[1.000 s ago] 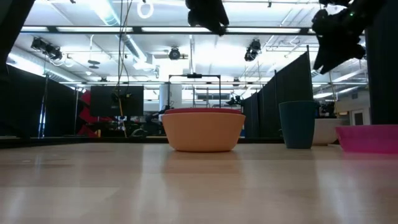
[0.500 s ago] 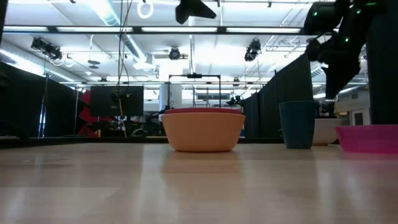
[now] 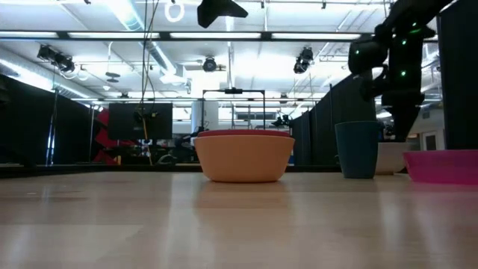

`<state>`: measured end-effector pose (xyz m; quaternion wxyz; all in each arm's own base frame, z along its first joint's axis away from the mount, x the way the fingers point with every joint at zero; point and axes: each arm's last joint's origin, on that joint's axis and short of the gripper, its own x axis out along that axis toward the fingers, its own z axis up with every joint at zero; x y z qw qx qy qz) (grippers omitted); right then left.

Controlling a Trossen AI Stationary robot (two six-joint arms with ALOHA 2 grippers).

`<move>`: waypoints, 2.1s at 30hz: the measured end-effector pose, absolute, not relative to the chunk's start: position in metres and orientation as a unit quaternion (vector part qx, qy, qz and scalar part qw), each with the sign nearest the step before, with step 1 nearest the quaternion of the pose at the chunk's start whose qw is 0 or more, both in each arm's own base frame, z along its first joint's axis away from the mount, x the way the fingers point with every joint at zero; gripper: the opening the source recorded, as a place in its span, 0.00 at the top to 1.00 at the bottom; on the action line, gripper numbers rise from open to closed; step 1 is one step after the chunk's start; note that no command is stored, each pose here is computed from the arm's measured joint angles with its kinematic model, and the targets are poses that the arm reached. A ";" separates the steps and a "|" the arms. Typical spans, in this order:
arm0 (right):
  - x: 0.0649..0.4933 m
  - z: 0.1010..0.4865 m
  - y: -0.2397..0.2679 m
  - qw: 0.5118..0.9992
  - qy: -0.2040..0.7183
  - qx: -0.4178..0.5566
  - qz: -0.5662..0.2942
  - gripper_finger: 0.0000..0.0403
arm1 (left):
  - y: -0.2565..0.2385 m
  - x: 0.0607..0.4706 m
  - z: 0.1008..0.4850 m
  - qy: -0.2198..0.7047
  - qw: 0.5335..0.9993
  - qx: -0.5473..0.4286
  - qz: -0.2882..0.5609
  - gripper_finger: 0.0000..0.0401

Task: Nest bowls inside each other
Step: Stack the white bowl on top of the orange bowl

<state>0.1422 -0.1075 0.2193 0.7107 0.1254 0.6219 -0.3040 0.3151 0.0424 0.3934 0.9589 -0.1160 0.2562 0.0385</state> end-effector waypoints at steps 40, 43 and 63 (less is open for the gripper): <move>0.146 0.224 -0.131 0.733 0.622 0.068 -0.268 0.45 | 0.043 0.315 0.392 0.262 0.955 -0.133 0.051 0.43; 0.147 0.223 -0.133 0.731 0.628 0.061 -0.261 0.44 | 0.043 0.315 0.392 0.263 0.954 -0.135 0.052 0.43; 0.158 0.192 -0.144 0.681 0.685 0.098 -0.239 0.71 | 0.043 0.314 0.391 0.265 0.952 -0.143 0.053 0.43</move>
